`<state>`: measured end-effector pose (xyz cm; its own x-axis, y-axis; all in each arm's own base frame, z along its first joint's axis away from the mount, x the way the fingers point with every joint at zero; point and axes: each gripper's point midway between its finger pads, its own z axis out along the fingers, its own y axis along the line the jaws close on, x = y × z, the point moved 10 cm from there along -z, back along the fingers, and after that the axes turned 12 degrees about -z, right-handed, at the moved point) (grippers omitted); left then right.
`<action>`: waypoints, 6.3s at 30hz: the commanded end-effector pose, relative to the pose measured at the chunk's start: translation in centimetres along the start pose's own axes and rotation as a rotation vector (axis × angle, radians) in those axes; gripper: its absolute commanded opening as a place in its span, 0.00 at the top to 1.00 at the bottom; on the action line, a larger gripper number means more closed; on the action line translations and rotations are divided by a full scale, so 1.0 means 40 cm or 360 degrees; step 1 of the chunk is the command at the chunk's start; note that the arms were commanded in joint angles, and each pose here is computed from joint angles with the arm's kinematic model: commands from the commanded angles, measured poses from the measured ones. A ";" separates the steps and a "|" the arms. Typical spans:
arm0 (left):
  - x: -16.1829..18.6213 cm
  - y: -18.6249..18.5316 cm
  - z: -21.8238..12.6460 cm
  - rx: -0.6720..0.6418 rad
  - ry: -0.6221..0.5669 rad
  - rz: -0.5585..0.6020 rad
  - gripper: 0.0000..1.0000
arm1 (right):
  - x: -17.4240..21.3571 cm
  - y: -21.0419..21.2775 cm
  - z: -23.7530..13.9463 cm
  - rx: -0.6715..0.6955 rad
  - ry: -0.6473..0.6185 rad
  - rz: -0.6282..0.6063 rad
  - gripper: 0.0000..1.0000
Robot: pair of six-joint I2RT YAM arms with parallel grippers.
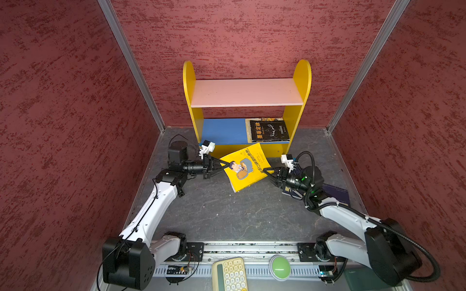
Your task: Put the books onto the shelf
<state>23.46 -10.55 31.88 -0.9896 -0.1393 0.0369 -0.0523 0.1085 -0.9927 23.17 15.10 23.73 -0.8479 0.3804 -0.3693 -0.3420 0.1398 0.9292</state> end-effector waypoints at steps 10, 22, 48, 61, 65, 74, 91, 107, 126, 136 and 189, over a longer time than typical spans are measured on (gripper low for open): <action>-0.013 -0.041 0.005 0.0046 0.0025 0.0164 1.00 | -0.042 0.036 0.024 -0.0246 -0.0046 -0.0064 0.80; -0.145 -0.040 0.009 -0.0039 -0.0630 0.0005 0.43 | -0.120 0.093 -0.019 -0.0253 -0.0346 -0.0149 0.86; -0.109 0.031 0.297 0.0044 -0.0653 -0.0170 0.21 | -0.344 0.086 -0.086 -0.0288 -0.0678 -0.0243 0.87; -0.201 0.019 0.353 0.0125 -0.0675 -0.0169 0.74 | -0.368 0.026 -0.070 -0.0244 -0.0724 -0.0158 0.87; -0.235 0.006 0.359 0.0134 -0.0631 -0.0118 0.93 | -0.381 0.020 -0.064 -0.0214 -0.0737 -0.0174 0.87; -0.330 -0.031 0.358 0.0128 -0.0464 0.0147 1.00 | -0.414 -0.030 -0.070 0.0359 -0.0758 -0.0217 0.38; -0.485 -0.005 0.399 0.0101 -0.0401 0.0221 1.00 | -0.466 -0.066 -0.151 0.1143 -0.0828 -0.0638 0.01; -0.562 0.032 0.455 0.0036 -0.0434 0.0178 1.00 | -0.556 -0.154 -0.092 0.1233 -0.0766 -0.0872 0.01; -0.568 0.058 0.502 -0.0026 -0.0379 0.0107 1.00 | -0.570 -0.192 -0.028 0.1288 -0.0633 -0.0904 0.01; -0.563 0.076 0.509 -0.0068 -0.0415 0.0048 1.00 | -0.567 -0.213 0.000 0.1323 -0.0580 -0.0893 0.01; -0.573 0.080 0.365 -0.0414 -0.0795 -0.0153 0.36 | -0.551 -0.318 0.011 0.1588 -0.0502 -0.0776 0.03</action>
<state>48.16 -23.08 25.58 -0.8285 -0.5587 0.0387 -0.2250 0.2687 -0.9366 45.95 5.61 21.97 -0.4813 0.2808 -0.8304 -0.0783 0.9297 0.3599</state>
